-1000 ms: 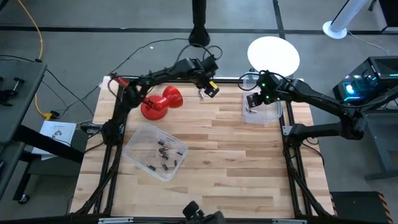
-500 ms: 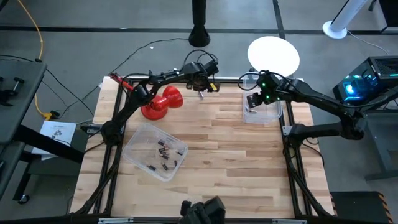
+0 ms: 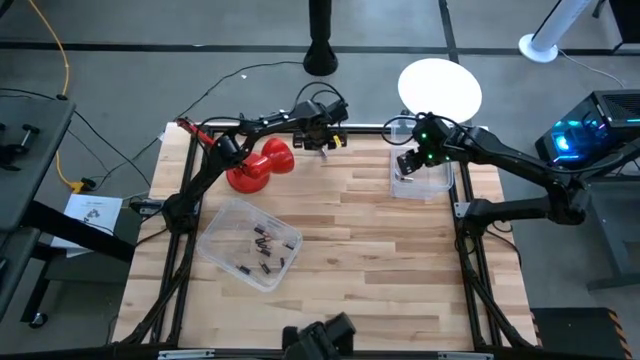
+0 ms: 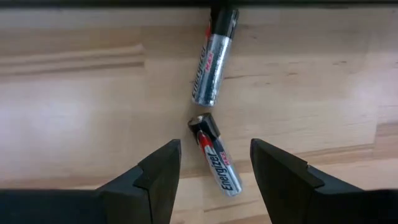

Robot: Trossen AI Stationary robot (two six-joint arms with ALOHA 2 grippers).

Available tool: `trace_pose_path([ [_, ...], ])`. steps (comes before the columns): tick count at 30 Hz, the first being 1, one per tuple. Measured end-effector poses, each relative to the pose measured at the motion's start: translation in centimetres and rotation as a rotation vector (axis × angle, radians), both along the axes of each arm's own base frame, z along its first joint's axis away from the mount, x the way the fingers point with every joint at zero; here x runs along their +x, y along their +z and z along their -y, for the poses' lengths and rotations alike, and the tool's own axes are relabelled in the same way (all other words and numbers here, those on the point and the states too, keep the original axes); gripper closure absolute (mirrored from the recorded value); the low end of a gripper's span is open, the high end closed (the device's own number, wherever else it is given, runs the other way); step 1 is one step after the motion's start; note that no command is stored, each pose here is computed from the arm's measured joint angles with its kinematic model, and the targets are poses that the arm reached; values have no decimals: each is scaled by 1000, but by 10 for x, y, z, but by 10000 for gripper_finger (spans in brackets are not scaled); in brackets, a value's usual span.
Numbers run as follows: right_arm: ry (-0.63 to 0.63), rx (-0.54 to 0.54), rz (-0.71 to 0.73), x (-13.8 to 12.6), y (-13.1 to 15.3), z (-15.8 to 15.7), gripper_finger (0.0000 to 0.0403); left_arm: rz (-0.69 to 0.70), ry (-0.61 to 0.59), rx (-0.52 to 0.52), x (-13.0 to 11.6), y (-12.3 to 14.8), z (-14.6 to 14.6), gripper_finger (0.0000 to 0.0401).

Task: Sort batteries
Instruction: Put the silver battery into the top transparent bin

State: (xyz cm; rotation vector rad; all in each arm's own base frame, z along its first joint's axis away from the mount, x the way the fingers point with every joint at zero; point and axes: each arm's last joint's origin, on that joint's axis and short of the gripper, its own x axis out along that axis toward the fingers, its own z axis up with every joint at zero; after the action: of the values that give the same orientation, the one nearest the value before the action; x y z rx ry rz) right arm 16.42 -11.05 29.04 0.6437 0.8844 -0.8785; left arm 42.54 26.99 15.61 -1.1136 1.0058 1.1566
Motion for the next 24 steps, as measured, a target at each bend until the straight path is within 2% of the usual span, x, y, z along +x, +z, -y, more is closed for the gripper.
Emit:
trace_pose_path([
  [5, 2, -6, 5, 1, 0, 0, 240, 6, 59, -42, -4, 1, -2, 215],
  [9, 0, -6, 8, 1, 0, 0, 240, -34, 28, -65, -8, 0, 0, 218],
  [12, 0, -9, 11, 1, 1, 1, 240, -78, 37, -98, -14, -1, -1, 232],
  [14, 0, -9, 12, 1, 1, 1, 240, -61, 32, -132, -17, -1, -4, 246],
  [16, 0, -9, 13, 1, 1, 1, 240, -25, 7, -172, -17, -1, -6, 261],
  [20, 0, -12, 17, 1, 1, 1, 240, -6, -99, -183, -16, 3, -4, 285],
  [24, 4, -24, 31, 3, 2, 2, 240, 19, -231, -113, -13, 32, 0, 298],
])
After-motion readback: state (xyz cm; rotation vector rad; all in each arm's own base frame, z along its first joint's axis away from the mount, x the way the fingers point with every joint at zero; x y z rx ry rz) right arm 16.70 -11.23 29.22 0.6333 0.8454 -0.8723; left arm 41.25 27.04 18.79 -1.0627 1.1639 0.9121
